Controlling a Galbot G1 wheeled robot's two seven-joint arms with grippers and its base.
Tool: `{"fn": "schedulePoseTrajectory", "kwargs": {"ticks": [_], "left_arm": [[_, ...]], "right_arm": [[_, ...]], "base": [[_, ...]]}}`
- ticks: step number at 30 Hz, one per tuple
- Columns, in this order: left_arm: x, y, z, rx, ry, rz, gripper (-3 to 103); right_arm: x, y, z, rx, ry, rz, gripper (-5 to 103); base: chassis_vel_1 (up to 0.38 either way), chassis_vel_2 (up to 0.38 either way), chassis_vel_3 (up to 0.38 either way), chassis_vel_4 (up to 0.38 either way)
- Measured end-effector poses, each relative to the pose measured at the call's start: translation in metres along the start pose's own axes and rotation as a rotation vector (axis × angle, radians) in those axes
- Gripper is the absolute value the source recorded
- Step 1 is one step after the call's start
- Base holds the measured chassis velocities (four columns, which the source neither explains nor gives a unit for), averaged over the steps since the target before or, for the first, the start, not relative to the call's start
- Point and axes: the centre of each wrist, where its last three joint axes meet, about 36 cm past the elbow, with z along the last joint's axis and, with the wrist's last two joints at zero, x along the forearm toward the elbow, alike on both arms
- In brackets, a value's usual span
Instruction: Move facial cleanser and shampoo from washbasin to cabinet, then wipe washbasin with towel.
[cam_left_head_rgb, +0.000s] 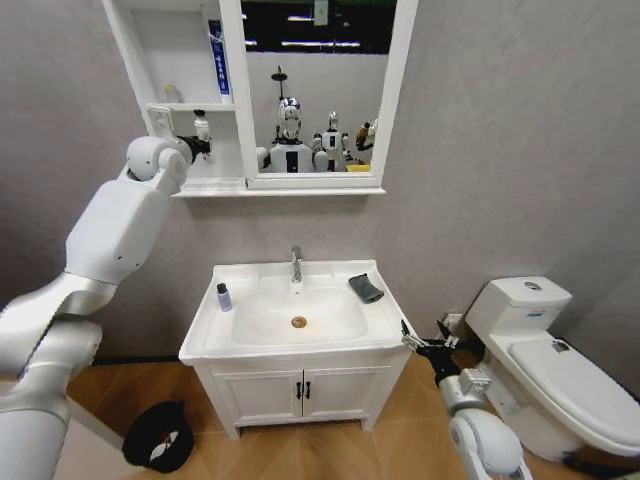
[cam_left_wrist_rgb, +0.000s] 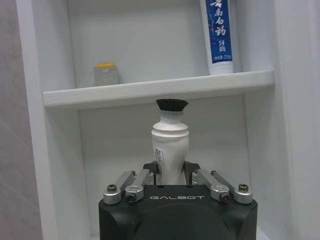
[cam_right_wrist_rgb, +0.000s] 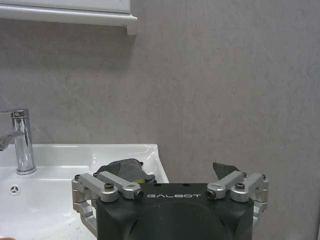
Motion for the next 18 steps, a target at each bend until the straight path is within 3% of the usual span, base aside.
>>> {"fn": "schedulePoseTrajectory", "kwargs": {"ticks": [18], "left_arm": [[-0.035,0.024,0.034,-0.034,0.041,-0.082,28]], "right_arm": [[0.001,-0.005,0.0,0.003,-0.003,0.016,100]], "base": [[0.0,0.0,0.0,0.0]]}}
